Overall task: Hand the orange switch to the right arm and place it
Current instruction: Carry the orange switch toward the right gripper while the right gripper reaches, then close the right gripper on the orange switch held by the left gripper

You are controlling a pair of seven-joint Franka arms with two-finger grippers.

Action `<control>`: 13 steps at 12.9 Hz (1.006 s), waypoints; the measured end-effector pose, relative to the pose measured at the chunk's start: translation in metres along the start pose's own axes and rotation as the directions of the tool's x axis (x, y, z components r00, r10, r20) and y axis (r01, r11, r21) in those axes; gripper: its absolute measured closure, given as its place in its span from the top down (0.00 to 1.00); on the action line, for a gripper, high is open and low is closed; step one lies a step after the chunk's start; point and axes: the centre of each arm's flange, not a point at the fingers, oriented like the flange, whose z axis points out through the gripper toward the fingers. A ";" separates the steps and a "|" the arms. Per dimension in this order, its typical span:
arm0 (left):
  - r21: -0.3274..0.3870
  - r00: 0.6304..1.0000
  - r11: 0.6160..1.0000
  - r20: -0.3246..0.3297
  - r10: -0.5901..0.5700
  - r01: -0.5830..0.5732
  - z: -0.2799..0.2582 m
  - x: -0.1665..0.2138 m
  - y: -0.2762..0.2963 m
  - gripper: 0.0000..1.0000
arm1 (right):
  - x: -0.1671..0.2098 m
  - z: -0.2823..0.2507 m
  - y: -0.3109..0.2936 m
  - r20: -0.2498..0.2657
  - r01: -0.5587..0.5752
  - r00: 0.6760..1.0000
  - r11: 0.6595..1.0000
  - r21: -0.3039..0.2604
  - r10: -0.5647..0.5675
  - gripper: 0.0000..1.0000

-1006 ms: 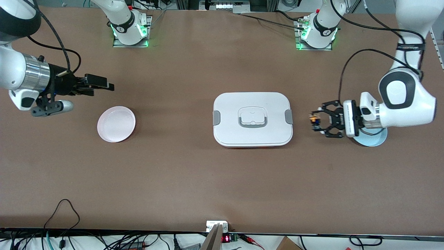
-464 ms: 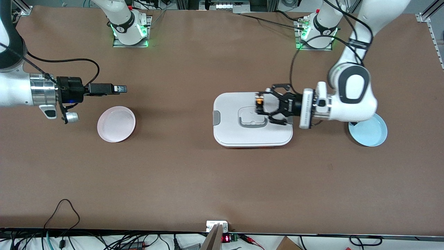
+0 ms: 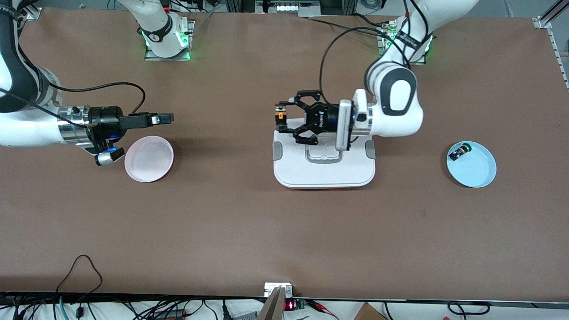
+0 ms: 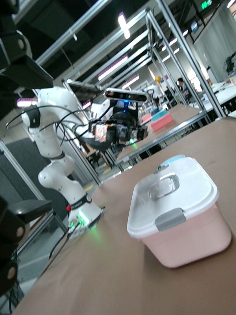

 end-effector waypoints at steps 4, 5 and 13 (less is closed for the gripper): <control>0.014 1.000 1.000 -0.010 -0.015 0.015 0.042 0.001 0.005 0.72 | 0.007 0.015 0.016 0.029 -0.106 0.994 0.994 0.016 0.105 1.00; 0.013 1.000 1.000 -0.013 -0.012 0.012 0.047 0.004 0.003 0.72 | 0.010 0.022 0.021 0.041 -0.141 0.989 0.990 0.012 0.140 1.00; 0.033 0.993 0.999 -0.108 -0.040 0.044 0.121 0.014 -0.002 0.72 | 0.009 0.089 0.012 0.119 -0.257 0.959 0.966 -0.003 0.256 1.00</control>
